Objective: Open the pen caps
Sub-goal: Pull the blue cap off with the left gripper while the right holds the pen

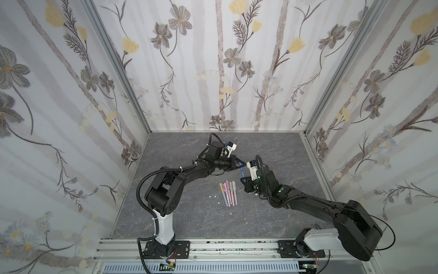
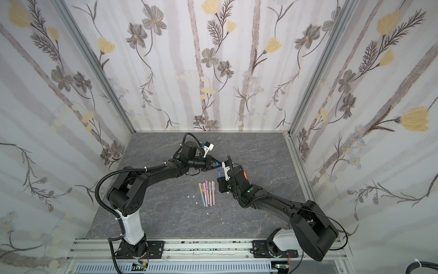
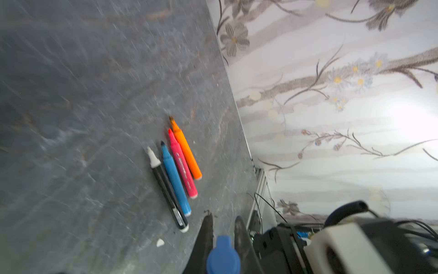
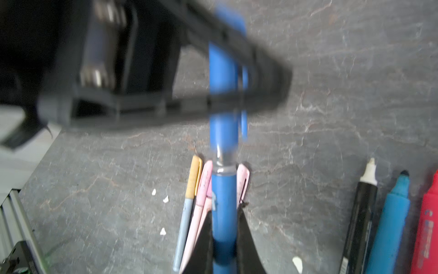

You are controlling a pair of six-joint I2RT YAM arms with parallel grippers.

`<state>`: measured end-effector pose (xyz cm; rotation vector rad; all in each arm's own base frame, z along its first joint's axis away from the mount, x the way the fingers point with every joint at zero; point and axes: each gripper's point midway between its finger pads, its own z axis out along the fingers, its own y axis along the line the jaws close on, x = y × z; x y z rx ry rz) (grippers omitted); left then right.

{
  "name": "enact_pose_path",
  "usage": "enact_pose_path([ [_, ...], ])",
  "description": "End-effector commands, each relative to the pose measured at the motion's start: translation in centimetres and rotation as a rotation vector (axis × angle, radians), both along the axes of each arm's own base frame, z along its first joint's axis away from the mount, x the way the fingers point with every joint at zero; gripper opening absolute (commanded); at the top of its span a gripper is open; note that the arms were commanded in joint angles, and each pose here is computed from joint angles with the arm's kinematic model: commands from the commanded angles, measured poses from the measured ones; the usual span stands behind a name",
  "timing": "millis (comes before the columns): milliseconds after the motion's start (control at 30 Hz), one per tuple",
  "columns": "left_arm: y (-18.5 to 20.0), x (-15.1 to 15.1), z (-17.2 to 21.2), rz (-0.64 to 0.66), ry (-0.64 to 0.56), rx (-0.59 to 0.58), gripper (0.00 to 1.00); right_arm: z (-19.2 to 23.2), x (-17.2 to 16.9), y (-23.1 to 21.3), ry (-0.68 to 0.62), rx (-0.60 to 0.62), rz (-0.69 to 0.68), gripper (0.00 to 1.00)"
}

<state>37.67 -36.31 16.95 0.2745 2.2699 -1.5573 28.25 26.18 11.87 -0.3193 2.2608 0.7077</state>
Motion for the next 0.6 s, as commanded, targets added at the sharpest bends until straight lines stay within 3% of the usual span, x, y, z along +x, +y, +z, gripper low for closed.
enact_pose_path([
  [0,1.8,3.4,-0.6,0.111,-0.045,0.069,0.0,-0.3,-0.5,-0.1,0.011,0.0,0.007,0.0],
  [267,4.1,7.3,0.6,0.186,-0.098,0.129,0.0,-1.3,-1.0,-1.0,0.036,-0.02,-0.027,0.0],
  [567,13.8,9.7,-2.2,0.362,-0.068,0.277,0.0,-5.6,0.7,-4.2,0.14,-0.245,-0.209,0.0],
])
